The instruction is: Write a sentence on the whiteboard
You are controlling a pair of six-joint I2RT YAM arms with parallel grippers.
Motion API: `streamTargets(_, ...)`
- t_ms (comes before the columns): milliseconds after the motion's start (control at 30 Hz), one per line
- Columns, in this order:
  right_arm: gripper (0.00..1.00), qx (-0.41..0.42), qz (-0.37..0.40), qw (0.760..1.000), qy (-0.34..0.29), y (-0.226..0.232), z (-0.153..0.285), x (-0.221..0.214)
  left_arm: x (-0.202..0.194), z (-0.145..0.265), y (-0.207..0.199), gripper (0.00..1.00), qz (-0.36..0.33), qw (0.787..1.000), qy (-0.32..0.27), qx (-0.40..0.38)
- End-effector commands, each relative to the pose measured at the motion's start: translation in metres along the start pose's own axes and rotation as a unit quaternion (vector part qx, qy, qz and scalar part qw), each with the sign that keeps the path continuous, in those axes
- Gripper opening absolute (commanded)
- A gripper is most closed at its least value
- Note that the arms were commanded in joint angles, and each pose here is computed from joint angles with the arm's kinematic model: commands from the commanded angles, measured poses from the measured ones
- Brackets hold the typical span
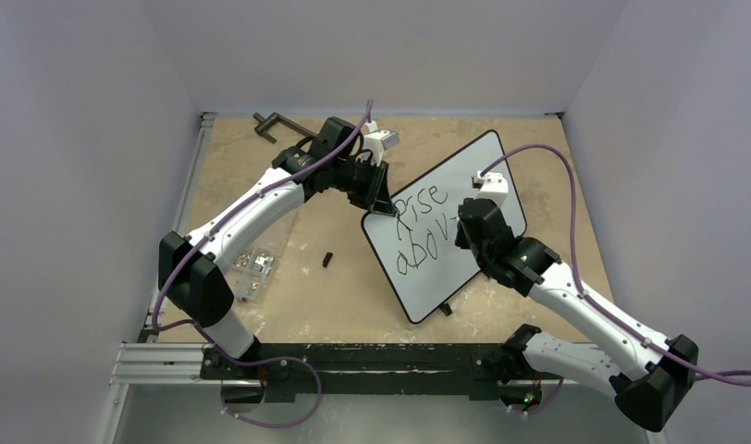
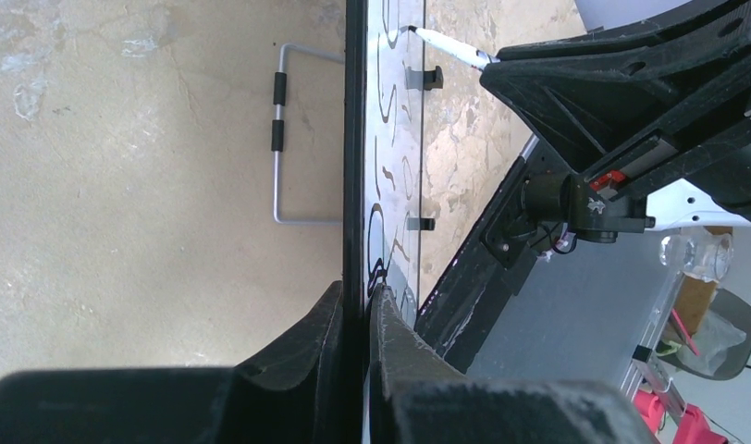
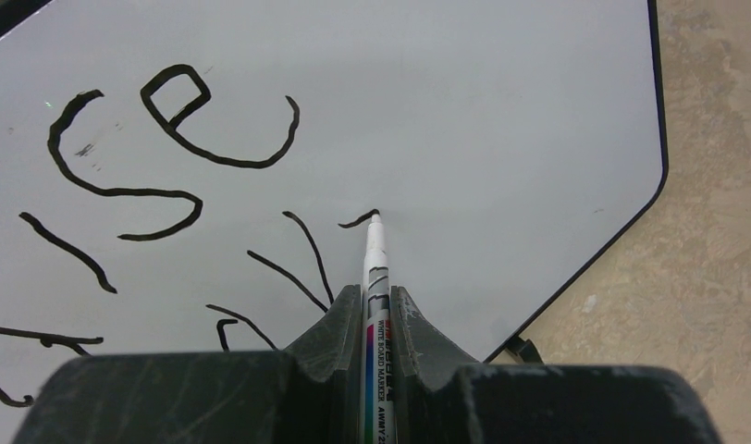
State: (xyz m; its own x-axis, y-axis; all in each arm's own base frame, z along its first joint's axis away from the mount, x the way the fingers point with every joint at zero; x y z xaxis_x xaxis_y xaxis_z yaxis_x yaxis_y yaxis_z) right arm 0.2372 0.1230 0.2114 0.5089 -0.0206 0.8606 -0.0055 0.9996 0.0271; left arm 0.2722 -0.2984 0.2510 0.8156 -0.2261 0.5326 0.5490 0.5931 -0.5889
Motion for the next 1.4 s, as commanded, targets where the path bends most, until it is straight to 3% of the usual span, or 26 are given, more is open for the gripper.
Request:
streamTargets(0, 0.00, -0.003, 0.000, 1.000, -0.022, 0.000, -0.005, 0.016, 0.019, 0.015, 0.004, 0.00, -0.052, 0.997, -0.051, 0.039)
streamTargets(600, 0.00, 0.038, -0.005, 0.998, -0.042, 0.013, 0.002, 0.039, 0.020, 0.016, 0.004, 0.00, -0.052, 0.997, -0.051, 0.039)
streamTargets(1367, 0.00, 0.050, -0.007, 0.998, 0.023, 0.004, 0.010, -0.006, 0.020, 0.018, 0.003, 0.00, -0.052, 0.996, -0.054, 0.039)
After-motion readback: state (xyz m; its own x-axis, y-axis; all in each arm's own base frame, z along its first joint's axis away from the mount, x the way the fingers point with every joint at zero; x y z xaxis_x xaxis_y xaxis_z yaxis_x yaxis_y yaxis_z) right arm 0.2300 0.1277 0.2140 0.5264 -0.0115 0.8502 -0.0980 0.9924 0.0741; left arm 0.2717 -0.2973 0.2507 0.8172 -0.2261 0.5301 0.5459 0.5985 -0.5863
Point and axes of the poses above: each gripper's point midway between its finger pads, its own z axis back along the fingers, its own y axis along the line the jaws close on, x = y × z, the point moved 3 cm from there along z, back along the fingers, and after that the axes turned 5 degrees about z, right-handed, at the moved point
